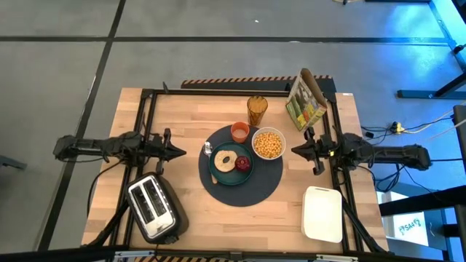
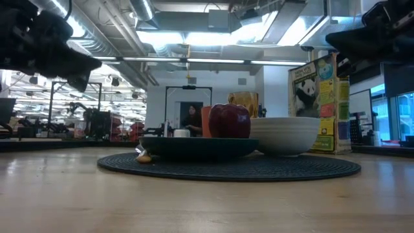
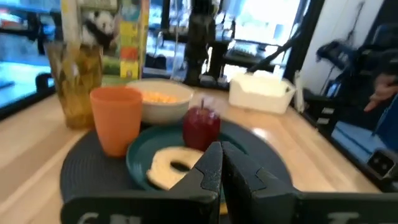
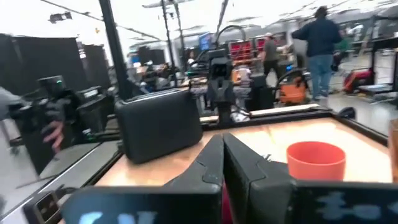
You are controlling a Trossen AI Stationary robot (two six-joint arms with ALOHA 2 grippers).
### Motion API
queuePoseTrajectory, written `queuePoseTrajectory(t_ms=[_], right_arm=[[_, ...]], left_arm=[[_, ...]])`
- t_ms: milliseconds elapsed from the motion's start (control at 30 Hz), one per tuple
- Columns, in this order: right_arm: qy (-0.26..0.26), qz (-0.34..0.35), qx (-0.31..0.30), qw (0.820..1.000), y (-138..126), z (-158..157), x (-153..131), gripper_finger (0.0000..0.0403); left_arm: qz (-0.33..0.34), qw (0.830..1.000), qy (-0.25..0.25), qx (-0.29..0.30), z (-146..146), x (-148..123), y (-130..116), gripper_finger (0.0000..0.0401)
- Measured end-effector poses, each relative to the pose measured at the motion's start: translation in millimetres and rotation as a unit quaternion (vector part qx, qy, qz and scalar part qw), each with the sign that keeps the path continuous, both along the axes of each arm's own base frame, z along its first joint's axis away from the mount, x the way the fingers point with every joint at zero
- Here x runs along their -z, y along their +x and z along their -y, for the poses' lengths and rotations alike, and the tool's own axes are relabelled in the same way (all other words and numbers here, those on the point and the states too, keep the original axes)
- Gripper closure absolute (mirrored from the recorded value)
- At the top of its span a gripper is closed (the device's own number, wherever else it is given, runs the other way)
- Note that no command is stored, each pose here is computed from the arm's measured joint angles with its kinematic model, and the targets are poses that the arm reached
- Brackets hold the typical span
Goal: Arrange a breakfast setting
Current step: Return to Home Position
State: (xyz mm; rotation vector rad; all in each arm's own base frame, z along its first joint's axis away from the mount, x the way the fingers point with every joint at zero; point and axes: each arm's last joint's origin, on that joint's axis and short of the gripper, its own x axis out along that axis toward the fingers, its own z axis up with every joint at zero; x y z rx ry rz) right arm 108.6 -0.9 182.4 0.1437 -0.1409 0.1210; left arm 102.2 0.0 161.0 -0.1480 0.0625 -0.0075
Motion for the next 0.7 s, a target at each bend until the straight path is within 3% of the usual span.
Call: queuePoseTrajectory(t_ms=[200,533,700], right_arm=[[-0.006,-0.008,0.01,1.0,-5,8,2,0.0402],[-0.011,-0.036,-0.027,0.999,-7,12,8,0.0402],[-0.007,-0.039,0.019,0.999,-7,15,8,0.0402]], left_arm=[[0.036,0.999,0.015,-0.006,-3,-6,-4,0.0401],[0.006,0.999,0.052,-0.004,-3,-1,-1,0.0401],[-0.005,0.999,0.033,-0.003,-3,1,1,0.0401]])
